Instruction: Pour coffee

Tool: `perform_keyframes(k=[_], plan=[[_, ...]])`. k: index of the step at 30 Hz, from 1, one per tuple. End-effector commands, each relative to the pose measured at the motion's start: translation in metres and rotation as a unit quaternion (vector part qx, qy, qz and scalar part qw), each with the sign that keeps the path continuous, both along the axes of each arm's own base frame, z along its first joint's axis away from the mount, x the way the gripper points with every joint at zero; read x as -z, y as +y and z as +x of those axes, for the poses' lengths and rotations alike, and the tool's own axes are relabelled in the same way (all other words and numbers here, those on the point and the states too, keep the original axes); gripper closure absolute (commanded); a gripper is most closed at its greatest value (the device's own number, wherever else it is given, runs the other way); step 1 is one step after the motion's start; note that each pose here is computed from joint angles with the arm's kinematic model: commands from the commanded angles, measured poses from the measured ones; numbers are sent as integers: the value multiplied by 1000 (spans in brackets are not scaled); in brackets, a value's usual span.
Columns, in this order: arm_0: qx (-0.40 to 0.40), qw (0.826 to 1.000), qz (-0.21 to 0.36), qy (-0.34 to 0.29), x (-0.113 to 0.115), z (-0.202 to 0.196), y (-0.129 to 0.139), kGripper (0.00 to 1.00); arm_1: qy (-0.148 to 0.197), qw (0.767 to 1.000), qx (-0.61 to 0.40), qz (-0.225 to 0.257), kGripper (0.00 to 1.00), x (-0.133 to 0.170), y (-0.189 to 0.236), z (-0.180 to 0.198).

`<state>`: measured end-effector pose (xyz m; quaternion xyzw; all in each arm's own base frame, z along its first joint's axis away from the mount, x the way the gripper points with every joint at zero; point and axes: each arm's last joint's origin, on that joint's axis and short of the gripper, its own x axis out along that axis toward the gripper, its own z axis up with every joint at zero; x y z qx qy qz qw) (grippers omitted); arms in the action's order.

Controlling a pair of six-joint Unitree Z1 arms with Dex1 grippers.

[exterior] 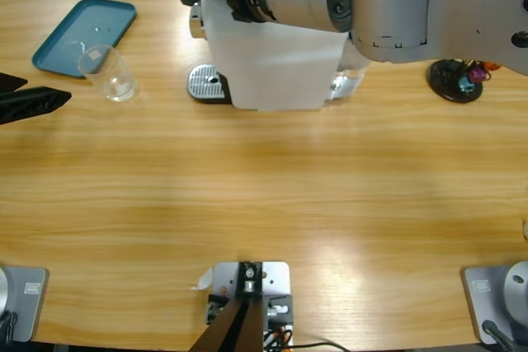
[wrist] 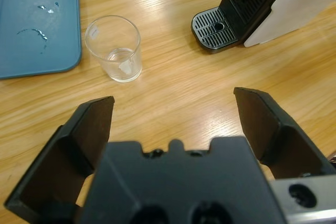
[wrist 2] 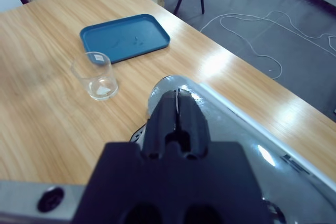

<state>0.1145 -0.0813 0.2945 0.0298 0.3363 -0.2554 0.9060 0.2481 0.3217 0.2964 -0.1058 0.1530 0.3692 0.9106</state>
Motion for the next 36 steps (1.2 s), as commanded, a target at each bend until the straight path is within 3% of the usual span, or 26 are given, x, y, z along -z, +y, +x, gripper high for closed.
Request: perform_keyframes(k=[1, 4, 5, 7, 8, 11, 14, 20, 25, 29, 36], plan=[[-1, 999, 27, 19, 12, 4, -2, 0, 33, 998, -7, -46, 1000, 24, -23, -20], [-5, 999, 29, 17, 12, 4, -2, 0, 14, 1000, -22, -10, 1000, -25, -47, -40], [-5, 999, 28, 16, 12, 3, -2, 0, 15, 1000, -25, -10, 861, -39, -56, -47], [-5, 1000, 27, 15, 11, 3, -2, 0, 23, 999, -32, -21, 435, -62, -78, -63], [-4, 1000, 26, 15, 11, 4, -2, 0, 30, 998, -37, -28, 276, -70, -89, -72], [-6, 1000, 27, 13, 11, 4, -2, 0, 47, 996, -53, -57, 39, -80, -124, -99], [-10, 999, 32, 15, 12, 8, -4, 0, 76, 991, -61, -91, 4, -73, -157, -124], [-4, 1000, 29, -8, 16, 23, -15, 4, 93, 989, -63, -101, 3, -44, -201, -157], [-51, 994, 86, -32, 32, 45, -22, 23, 105, 987, -66, -103, 0, -29, -208, -163], [-95, 993, 69, -22, 41, 37, -13, 77, 108, 986, -71, -103, 0, -18, -208, -163], [-102, 993, 53, -25, 56, 40, -16, 79, 117, 985, -74, -99, 0, -5, -213, -168]])
